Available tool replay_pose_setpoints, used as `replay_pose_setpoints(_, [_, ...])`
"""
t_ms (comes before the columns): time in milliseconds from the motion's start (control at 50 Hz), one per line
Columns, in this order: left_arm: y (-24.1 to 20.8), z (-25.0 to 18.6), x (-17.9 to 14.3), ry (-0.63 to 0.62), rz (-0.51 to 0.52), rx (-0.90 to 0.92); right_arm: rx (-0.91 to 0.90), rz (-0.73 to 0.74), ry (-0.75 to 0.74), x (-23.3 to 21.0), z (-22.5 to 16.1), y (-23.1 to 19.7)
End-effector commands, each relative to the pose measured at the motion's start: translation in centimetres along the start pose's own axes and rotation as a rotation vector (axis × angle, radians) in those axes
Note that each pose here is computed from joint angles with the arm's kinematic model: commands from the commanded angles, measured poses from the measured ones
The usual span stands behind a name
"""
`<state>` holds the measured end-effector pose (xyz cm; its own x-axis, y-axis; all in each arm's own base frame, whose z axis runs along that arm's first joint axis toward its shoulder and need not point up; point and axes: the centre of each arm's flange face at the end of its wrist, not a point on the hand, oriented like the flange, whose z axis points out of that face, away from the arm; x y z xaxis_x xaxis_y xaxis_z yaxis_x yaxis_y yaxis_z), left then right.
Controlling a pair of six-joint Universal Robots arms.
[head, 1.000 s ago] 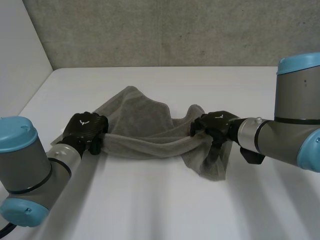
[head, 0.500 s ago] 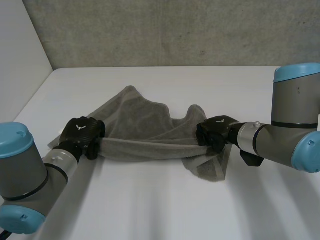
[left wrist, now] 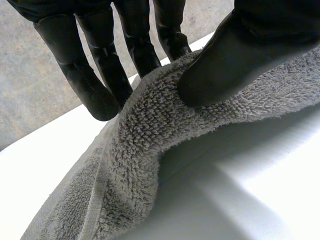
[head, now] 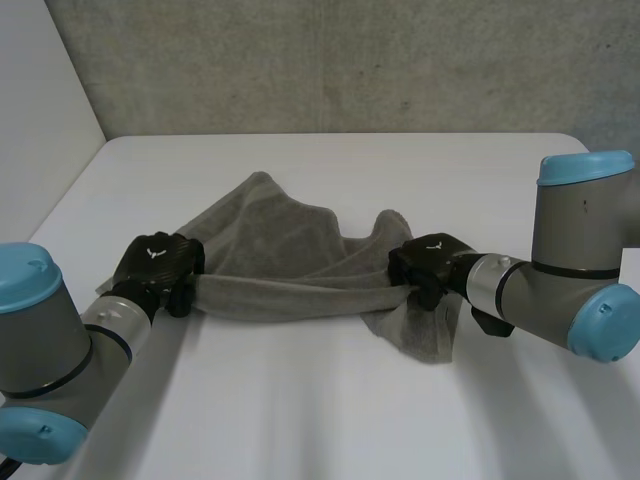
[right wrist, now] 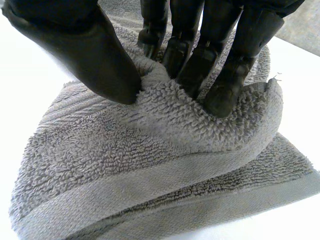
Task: Fold the towel.
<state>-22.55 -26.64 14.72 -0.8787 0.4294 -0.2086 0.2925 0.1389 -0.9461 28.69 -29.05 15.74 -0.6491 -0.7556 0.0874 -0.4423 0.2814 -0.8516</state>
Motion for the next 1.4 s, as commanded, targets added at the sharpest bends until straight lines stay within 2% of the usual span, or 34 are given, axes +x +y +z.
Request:
replay_pose_setpoints(20, [0.0,0.2,-0.1,-0.005,0.0,0.013,0.041,0.006,0.032,0.7,-1.5,-1.3])
replay_pose_setpoints(120, [-0.2,0.9,-0.6,-0.027,0.003,0.049,0.087,0.027,0.123,3.3,-4.2,-2.4])
replay_pose_setpoints(180, [-0.1,1.6,-1.1,-0.043,0.001,0.065,0.091,0.046,0.163,4.3,-5.3,-1.5])
replay_pose_setpoints(420, [0.3,3.5,-1.2,-0.041,-0.001,0.071,0.135,0.093,0.273,6.4,-6.2,1.1])
replay_pose_setpoints(580, [0.9,1.1,0.3,0.091,-0.014,-0.013,0.162,0.204,0.275,6.8,-5.7,1.4])
replay_pose_setpoints(620, [0.6,0.1,0.8,0.153,-0.018,-0.037,0.173,0.222,0.301,7.3,-5.2,1.8])
replay_pose_setpoints(720, [0.7,-0.4,1.3,0.217,-0.031,-0.072,0.165,0.231,0.366,8.2,-5.2,2.3])
replay_pose_setpoints(1100, [2.2,2.2,1.4,0.221,-0.047,-0.11,0.146,0.24,0.368,8.3,-5.1,2.7])
replay_pose_setpoints(1400, [2.4,2.1,1.9,0.236,-0.042,-0.122,0.175,0.22,0.383,8.6,-5.6,1.7])
